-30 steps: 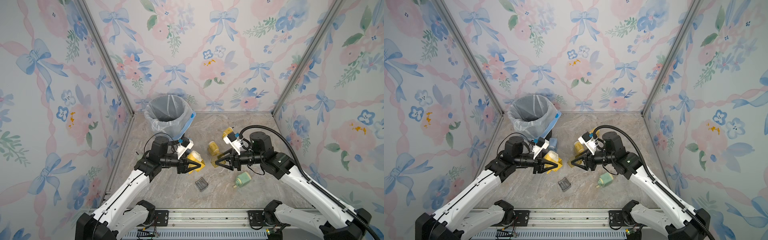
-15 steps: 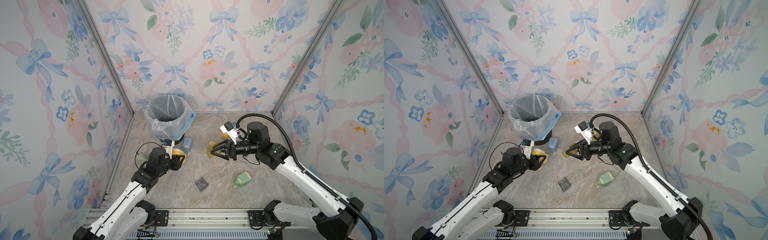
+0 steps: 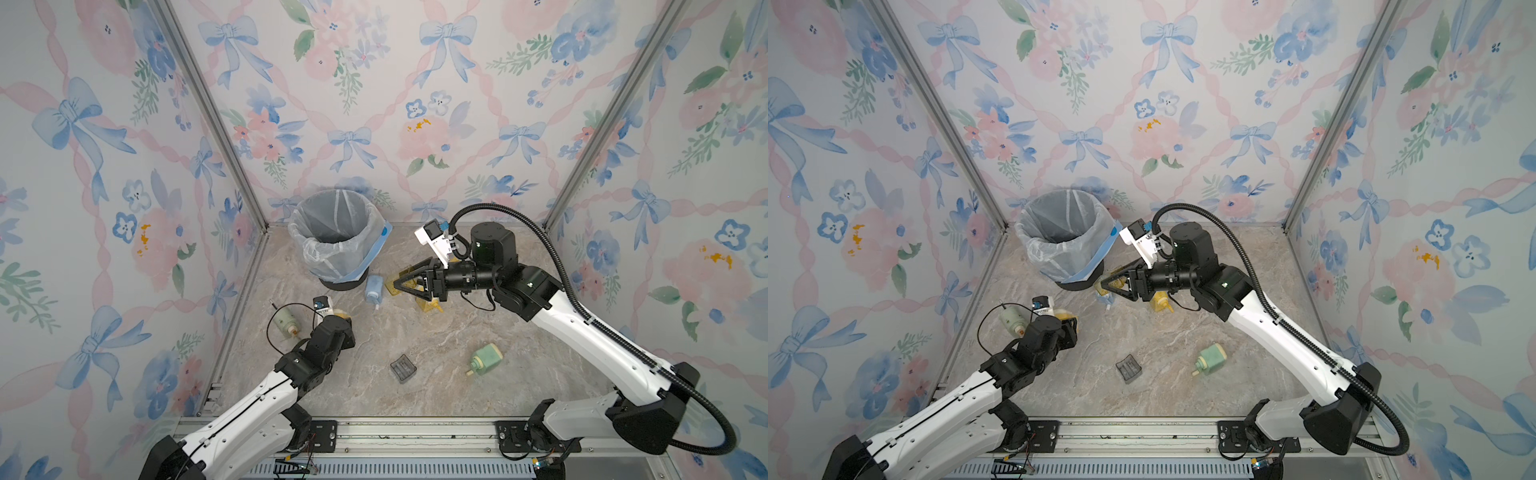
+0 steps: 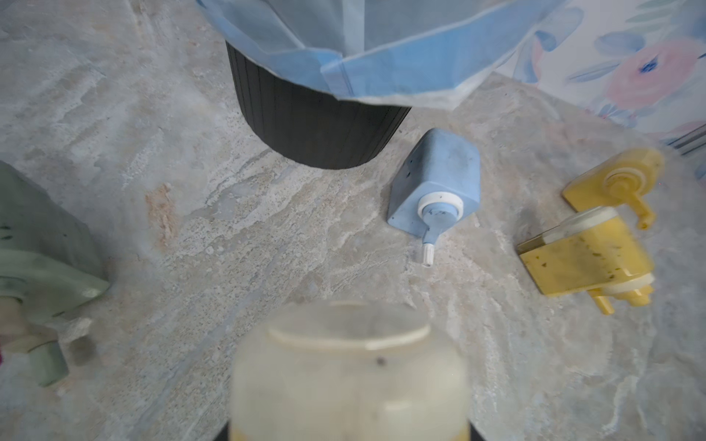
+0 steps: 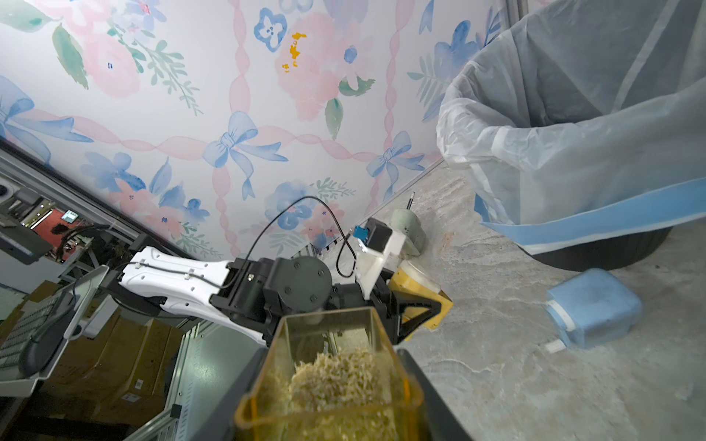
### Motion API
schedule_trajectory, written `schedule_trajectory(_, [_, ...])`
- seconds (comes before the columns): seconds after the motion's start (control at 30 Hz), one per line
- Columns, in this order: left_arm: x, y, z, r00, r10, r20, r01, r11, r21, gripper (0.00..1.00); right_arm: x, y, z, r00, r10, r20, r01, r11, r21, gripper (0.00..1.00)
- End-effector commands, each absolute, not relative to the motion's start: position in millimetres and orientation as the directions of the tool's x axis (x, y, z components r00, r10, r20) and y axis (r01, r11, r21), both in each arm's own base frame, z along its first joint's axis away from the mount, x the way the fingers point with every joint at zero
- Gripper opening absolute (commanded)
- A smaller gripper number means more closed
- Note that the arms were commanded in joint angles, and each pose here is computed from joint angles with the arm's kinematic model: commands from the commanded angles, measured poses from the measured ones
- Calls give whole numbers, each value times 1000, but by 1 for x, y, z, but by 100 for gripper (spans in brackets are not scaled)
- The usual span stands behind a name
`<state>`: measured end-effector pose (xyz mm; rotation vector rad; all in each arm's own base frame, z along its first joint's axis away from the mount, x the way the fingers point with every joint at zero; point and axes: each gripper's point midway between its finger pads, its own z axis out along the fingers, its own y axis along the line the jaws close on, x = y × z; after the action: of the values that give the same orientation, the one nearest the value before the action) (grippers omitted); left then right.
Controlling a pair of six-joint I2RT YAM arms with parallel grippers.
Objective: Take out the pencil sharpener tray and clean the shavings
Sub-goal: Pour the shavings into the trash bin.
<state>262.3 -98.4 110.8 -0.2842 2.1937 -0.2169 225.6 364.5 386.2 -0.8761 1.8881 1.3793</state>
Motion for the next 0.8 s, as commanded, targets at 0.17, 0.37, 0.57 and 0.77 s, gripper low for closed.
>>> schedule_trajectory(0.17, [269, -104, 72, -654, -237, -719, -184, 971, -152, 0, 260, 412, 416, -615, -110, -781, -780, 228, 582, 41])
schedule_trajectory(0.37, [267, -117, 60, -711, -211, -671, -145, 977, -154, 0, 290, 442, 416, -670, -96, -736, -735, 229, 639, 41])
schedule_trajectory(0.57, [261, -118, 47, -748, -177, -640, -121, 984, -130, 0, 318, 463, 426, -755, -30, -655, -648, 182, 739, 40])
schedule_trajectory(0.77, [255, -118, 29, -787, -139, -601, -108, 990, -87, 0, 344, 475, 436, -830, 51, -556, -545, 142, 827, 40])
